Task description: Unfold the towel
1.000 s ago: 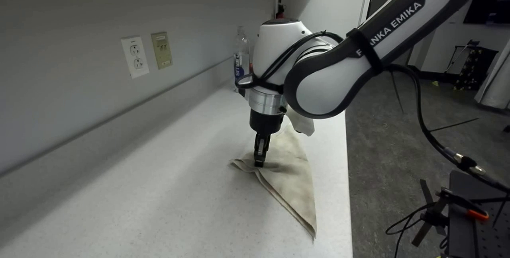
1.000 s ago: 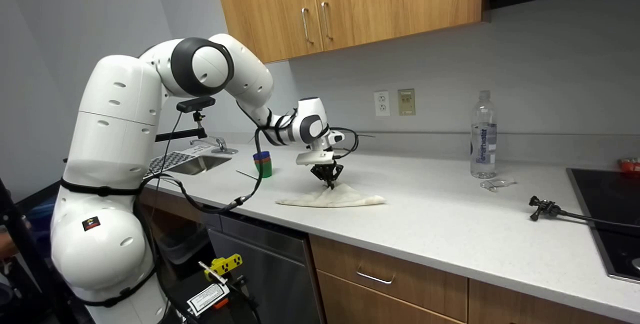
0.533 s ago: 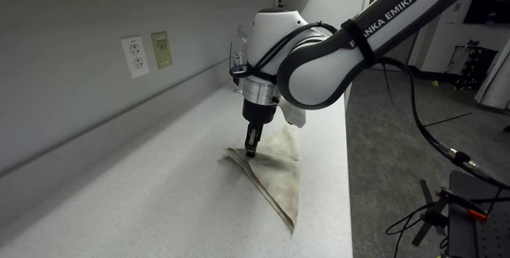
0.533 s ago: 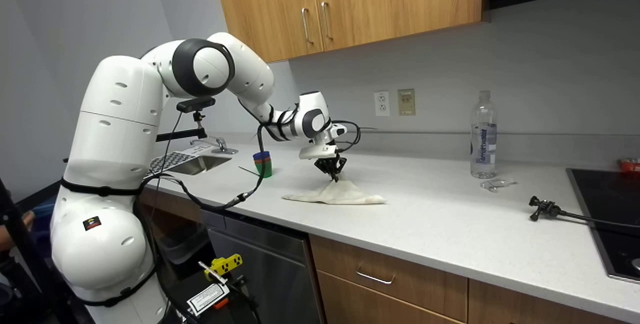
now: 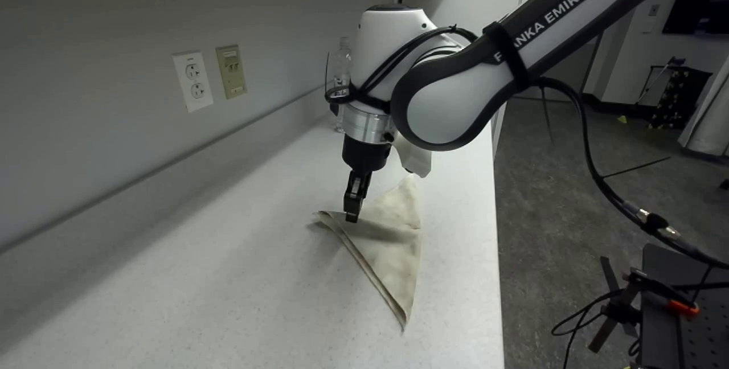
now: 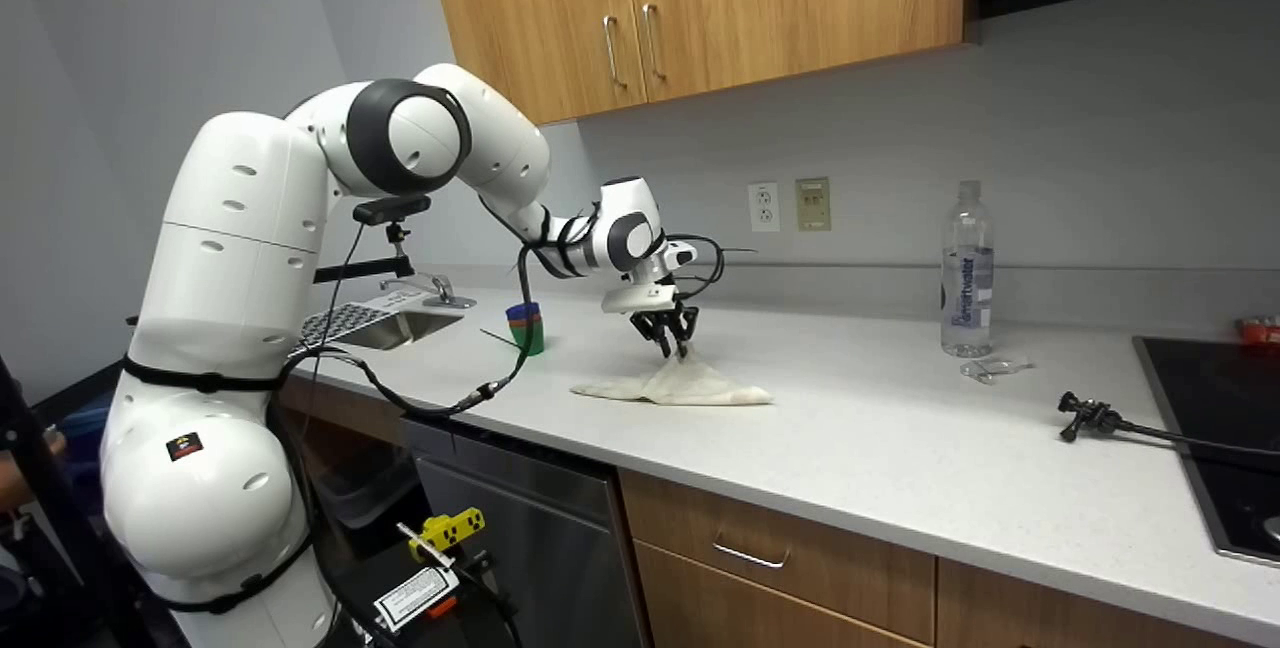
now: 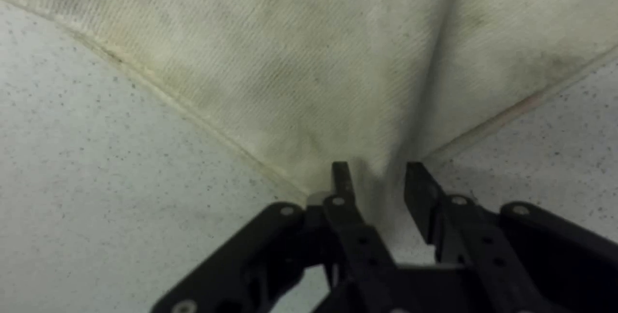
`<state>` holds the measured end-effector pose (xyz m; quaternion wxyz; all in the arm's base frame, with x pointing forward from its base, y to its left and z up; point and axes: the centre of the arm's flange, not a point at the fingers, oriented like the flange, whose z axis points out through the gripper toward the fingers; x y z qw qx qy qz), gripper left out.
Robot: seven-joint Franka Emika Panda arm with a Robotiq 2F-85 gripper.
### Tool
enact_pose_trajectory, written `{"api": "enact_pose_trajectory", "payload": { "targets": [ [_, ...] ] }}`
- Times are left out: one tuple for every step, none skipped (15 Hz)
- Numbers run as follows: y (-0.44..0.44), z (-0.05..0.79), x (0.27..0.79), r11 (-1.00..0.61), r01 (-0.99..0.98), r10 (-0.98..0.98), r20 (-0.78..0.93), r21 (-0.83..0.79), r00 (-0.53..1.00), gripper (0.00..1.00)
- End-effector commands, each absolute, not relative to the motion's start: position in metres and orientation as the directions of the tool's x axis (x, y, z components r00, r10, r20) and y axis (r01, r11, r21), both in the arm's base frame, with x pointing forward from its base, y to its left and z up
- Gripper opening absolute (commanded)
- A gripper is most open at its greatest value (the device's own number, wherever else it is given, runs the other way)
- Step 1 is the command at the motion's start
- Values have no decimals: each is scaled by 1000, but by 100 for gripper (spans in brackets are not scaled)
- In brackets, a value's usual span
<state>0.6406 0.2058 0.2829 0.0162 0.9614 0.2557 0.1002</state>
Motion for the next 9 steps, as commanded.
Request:
{"api": "enact_pose_trajectory", "payload": {
  "targets": [
    [208, 281, 647, -879, 466, 476, 180, 99, 861, 18],
    [207, 281, 648, -880, 464, 474, 180, 100, 862, 20],
    [207, 280, 648, -883, 459, 470, 179, 101, 864, 18],
    [206, 280, 648, -884, 457, 468, 177, 101, 866, 9],
    [206, 280, 648, -885, 455, 466, 177, 103, 867, 2],
    [206, 280, 648, -885, 453, 465, 178, 107, 867, 0],
    [206, 280, 648, -886, 451, 464, 179, 108, 868, 0],
    [207, 281, 649, -888, 448, 460, 179, 107, 870, 0],
    [207, 281, 649, -889, 445, 457, 180, 107, 871, 0]
  ]
}}
